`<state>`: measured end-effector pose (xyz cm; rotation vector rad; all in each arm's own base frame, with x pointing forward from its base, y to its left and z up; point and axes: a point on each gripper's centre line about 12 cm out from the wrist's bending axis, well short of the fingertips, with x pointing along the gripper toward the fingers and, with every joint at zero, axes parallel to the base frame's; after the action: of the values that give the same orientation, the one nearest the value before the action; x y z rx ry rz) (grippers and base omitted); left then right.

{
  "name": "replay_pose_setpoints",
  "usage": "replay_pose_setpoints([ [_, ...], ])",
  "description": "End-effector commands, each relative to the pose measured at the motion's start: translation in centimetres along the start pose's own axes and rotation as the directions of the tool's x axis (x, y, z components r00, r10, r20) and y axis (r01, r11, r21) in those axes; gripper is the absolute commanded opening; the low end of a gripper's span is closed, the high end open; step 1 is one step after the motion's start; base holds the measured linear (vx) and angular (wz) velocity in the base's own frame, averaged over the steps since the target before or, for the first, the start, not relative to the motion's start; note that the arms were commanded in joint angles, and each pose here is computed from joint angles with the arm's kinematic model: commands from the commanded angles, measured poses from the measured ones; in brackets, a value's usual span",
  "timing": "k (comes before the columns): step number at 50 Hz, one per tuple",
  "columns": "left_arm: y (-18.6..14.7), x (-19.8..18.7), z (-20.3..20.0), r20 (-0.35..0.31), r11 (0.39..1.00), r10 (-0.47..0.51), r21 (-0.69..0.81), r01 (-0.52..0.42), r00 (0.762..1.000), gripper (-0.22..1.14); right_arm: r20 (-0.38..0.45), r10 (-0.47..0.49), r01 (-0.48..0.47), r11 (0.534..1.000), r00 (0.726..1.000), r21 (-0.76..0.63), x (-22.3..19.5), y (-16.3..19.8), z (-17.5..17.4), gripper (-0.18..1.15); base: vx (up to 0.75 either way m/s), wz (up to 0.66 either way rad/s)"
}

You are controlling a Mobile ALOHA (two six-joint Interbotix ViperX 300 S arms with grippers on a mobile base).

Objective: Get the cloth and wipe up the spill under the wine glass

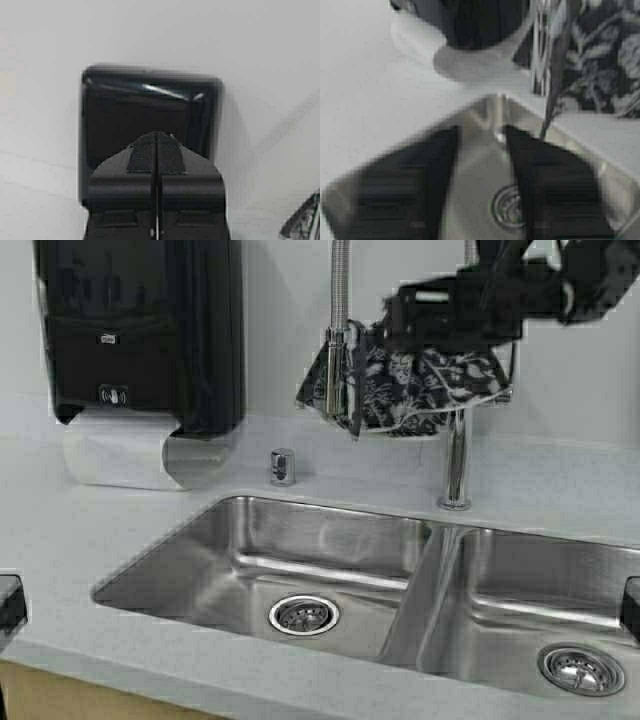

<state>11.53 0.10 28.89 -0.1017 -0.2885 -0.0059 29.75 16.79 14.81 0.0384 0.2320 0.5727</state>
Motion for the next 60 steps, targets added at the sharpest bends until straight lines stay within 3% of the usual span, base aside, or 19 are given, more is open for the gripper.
replay_pose_setpoints([
  [1,0.0,0.1,0.4,0.009,1.000,0.000,-0.002,0.000,1.000,0.02,0.027,0.012,-0.012,1.000,1.000,0.003,1.6,0.0,-0.5,0.93,0.09,0.02],
  [34,0.0,-0.2,0.4,0.023,1.000,-0.002,0.001,0.002,1.000,0.02,0.048,-0.037,0.035,0.999,0.998,0.031,11.5,-2.1,-3.4,0.92,0.05,0.00],
  [60,0.0,-0.3,0.4,0.031,1.000,-0.003,0.001,0.003,1.000,0.02,0.068,-0.104,0.101,0.994,0.992,0.047,12.5,-5.4,-3.2,0.91,0.03,0.01],
])
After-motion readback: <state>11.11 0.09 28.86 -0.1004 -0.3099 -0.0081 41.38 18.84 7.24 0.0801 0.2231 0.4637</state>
